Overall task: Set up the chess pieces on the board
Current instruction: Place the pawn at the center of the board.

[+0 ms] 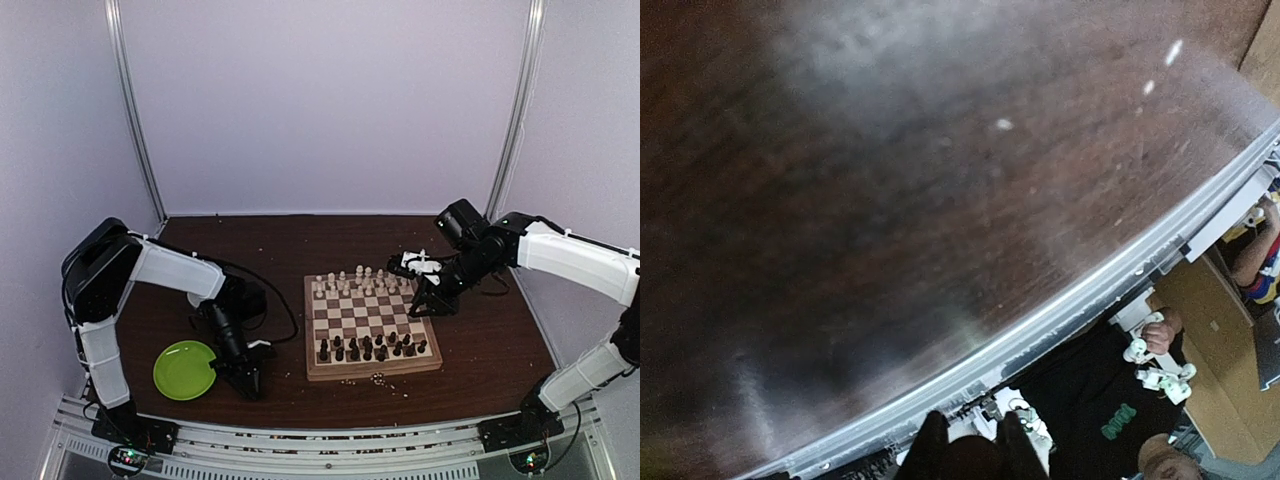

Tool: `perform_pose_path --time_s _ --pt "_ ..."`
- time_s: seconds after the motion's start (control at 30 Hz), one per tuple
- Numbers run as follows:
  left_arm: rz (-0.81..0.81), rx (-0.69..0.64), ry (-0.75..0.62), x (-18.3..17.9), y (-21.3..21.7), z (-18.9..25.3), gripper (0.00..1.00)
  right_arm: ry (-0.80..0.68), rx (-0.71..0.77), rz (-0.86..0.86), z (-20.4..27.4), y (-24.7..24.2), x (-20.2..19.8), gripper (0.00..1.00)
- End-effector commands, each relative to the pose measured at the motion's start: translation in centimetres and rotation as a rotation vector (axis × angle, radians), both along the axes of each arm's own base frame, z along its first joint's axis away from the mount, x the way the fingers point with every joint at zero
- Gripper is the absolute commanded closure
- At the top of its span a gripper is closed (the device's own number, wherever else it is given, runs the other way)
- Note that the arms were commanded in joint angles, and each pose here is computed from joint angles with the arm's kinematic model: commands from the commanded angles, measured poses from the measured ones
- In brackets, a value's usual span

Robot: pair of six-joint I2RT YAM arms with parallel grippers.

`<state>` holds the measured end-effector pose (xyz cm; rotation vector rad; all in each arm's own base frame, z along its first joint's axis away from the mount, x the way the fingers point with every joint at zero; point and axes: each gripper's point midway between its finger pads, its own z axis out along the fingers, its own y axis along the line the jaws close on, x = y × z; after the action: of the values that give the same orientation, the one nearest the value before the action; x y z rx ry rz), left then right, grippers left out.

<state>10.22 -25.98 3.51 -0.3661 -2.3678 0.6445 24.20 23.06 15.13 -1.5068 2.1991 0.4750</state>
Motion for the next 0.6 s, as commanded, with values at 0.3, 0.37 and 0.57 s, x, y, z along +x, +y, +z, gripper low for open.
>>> perform_pose_path --time_s 0.3,0.37,0.57 --pt "-0.115 0.098 -0.028 1.0 1.4 -0.9 0.7 0.016 0.028 0.032 0.3 0.1 -1.1 0.7" --pt "-0.13 0.108 -0.066 1.7 1.4 -0.8 0.67 0.02 0.028 0.031 0.2 0.1 -1.1 0.7" --pt "-0.186 0.157 -0.324 5.4 1.2 0.9 0.65 0.031 0.028 0.026 0.0 0.2 -1.2 0.7"
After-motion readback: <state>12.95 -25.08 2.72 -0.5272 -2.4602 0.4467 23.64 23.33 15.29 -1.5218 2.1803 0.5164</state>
